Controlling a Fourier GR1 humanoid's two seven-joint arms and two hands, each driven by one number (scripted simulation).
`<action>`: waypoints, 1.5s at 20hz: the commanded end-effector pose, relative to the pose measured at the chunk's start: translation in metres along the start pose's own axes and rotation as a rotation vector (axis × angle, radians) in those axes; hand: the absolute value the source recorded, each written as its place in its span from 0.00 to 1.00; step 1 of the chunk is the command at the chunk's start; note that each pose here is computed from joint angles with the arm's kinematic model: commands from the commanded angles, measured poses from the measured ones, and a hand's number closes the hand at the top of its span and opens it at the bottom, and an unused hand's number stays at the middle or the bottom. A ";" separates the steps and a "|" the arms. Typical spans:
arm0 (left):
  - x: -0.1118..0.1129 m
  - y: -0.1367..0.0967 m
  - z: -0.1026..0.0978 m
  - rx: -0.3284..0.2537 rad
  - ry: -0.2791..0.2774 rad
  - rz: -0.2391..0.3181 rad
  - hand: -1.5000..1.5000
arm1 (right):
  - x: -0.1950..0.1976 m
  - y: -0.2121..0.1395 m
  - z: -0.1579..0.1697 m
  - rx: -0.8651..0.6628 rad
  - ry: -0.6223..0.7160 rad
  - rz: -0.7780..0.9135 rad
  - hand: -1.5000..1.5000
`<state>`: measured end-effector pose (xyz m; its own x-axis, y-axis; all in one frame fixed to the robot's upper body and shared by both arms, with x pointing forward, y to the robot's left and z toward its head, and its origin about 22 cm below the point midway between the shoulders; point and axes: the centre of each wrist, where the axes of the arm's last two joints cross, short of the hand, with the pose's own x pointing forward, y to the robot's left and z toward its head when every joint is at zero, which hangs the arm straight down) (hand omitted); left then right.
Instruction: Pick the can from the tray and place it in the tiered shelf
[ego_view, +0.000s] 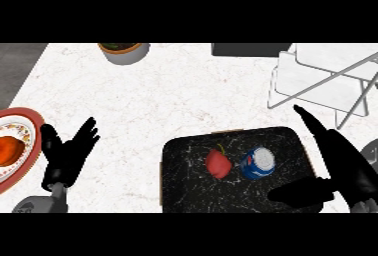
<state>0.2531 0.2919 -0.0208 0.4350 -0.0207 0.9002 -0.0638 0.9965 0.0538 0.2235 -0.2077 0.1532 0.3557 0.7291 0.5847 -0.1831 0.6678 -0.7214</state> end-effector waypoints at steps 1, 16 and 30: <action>0.003 0.003 0.004 0.025 -0.004 -0.003 0.50 | 0.018 0.021 0.002 0.014 0.149 0.057 0.00; 0.000 0.005 0.005 0.003 0.004 0.011 0.50 | 0.018 0.073 -0.025 -0.024 0.203 0.090 0.00; 0.002 -0.005 0.004 0.012 0.019 0.017 0.50 | 0.014 0.098 -0.045 -0.114 0.246 0.168 0.00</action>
<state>0.2493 0.2911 -0.0269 0.4344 -0.0055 0.9007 -0.0839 0.9954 0.0465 0.2458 -0.1535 0.0727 0.4373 0.7968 0.4170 -0.1677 0.5278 -0.8327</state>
